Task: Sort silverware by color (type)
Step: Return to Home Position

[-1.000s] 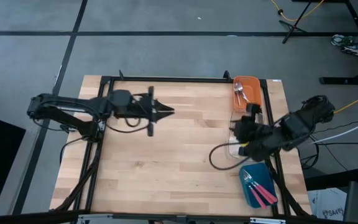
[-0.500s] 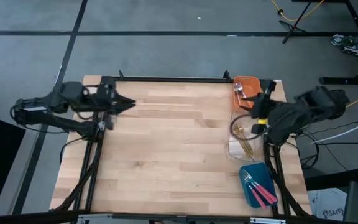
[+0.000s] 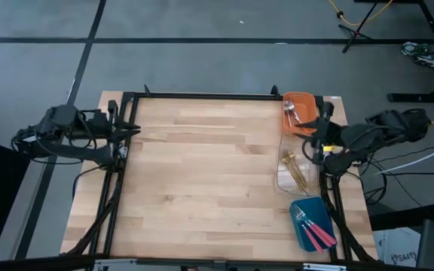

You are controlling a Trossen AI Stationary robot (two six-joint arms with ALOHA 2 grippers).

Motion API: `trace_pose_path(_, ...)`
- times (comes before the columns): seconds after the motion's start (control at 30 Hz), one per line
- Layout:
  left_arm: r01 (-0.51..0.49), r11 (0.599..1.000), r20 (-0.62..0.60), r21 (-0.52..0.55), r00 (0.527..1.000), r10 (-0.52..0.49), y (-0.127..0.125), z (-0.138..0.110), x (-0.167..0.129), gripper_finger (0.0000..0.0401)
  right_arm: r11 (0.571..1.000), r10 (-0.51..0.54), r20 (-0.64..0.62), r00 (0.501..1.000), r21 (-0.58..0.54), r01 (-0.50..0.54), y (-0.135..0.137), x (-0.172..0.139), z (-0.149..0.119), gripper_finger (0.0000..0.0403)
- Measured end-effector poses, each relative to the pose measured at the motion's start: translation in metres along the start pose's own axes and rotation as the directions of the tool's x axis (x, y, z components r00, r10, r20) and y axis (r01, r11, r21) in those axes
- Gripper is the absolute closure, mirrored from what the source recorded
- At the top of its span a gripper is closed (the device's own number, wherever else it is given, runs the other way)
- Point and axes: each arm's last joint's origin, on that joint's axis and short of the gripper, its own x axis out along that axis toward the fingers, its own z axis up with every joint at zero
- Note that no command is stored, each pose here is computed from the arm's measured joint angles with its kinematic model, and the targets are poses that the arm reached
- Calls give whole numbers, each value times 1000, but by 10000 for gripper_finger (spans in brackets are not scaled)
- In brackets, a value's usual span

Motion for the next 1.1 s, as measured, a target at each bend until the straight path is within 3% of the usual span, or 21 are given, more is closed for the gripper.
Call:
trace_pose_path(0.47, -25, 1000, 88, -15, 996, 26, -5, -74, 20, 355, 990, 107, 235, 966, 61, -124, 15, 20, -71, 304)
trace_pose_path(0.77, -26, 999, 115, -19, 993, 28, -10, -113, 47, 355, 982, 92, 382, 920, 119, -147, 15, 21, -104, 304)
trace_pose_path(1.1, -25, 999, 136, -23, 990, 28, -13, -135, 60, 355, 978, 72, 447, 892, 144, -151, 26, 37, -136, 304)
